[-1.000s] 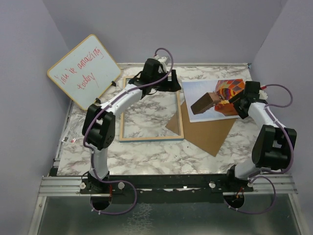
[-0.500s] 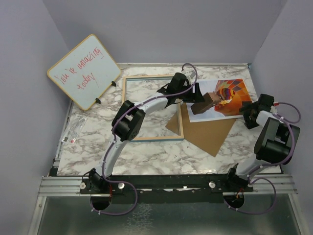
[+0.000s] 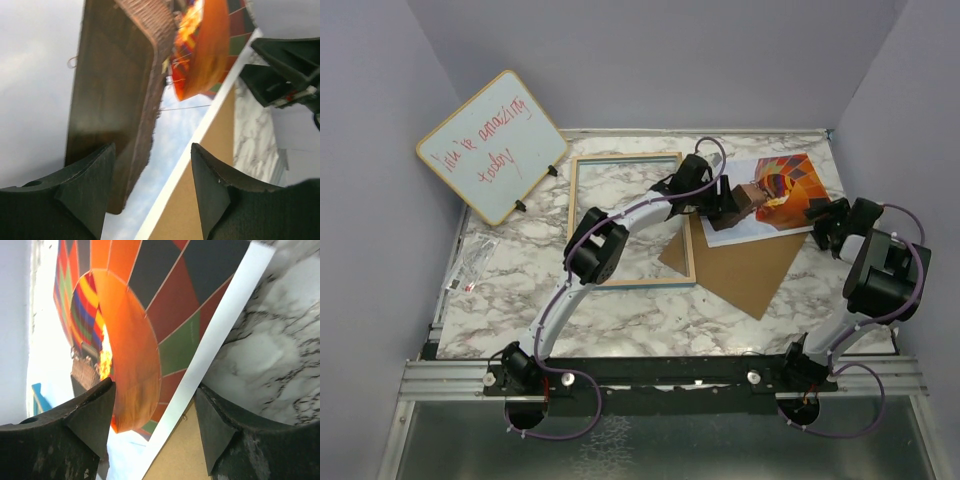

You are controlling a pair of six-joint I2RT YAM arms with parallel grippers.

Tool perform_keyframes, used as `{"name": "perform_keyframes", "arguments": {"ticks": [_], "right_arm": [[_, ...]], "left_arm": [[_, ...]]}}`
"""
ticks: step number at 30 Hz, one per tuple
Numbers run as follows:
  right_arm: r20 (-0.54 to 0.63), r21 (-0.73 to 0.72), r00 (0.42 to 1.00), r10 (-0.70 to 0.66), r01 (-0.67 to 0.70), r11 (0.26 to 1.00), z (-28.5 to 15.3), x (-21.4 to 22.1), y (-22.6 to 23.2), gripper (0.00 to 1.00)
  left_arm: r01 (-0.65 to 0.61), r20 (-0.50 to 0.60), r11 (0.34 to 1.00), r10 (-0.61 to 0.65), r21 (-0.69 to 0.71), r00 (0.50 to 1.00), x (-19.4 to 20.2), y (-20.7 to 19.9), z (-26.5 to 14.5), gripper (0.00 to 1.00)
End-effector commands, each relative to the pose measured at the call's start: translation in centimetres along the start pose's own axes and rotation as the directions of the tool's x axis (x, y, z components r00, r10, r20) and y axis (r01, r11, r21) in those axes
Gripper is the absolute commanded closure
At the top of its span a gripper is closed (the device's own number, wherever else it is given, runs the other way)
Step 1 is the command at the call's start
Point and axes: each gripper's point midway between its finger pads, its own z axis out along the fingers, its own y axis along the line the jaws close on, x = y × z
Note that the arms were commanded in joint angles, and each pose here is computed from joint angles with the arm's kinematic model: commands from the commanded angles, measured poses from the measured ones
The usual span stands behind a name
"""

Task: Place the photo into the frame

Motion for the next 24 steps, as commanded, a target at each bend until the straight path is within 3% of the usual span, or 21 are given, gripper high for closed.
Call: {"name": "perform_keyframes", "arguments": {"ticks": [1, 5, 8, 19, 24], "right_arm": [[-0.054, -0.193, 0.998, -0.023, 0.012, 0.981, -0.5, 2.0, 2.0, 0.33], [-0.029, -0.332, 0.999, -0.026, 0.015, 0.943, -1.8, 2.0, 4.3, 0.36], [0.001, -0.352, 1.0, -0.02, 0.019, 0.936, -2.2, 1.6, 4.6, 0.4], [0.118, -0.129, 0.982, -0.146, 0.161, 0.978, -1.2, -1.4, 1.9, 0.32], [0.106, -0.137, 0.979, -0.172, 0.186, 0.973, -0.4, -1.7, 2.2, 0.31]], "left_arm": [[0.003, -0.099, 0.982, -0.022, -0.189, 0.995, 3.0, 4.3, 0.0, 0.37], [-0.011, -0.153, 0.966, -0.03, -0.258, 0.988, 4.6, 6.2, -0.2, 0.38], [-0.022, -0.178, 0.961, -0.029, -0.274, 0.984, 5.3, 7.0, -0.3, 0.39], [-0.047, -0.224, 0.953, -0.023, -0.301, 0.974, 6.8, 8.3, -0.6, 0.4], [-0.043, -0.242, 0.956, -0.03, -0.291, 0.97, 7.4, 8.4, -0.6, 0.41]]}}
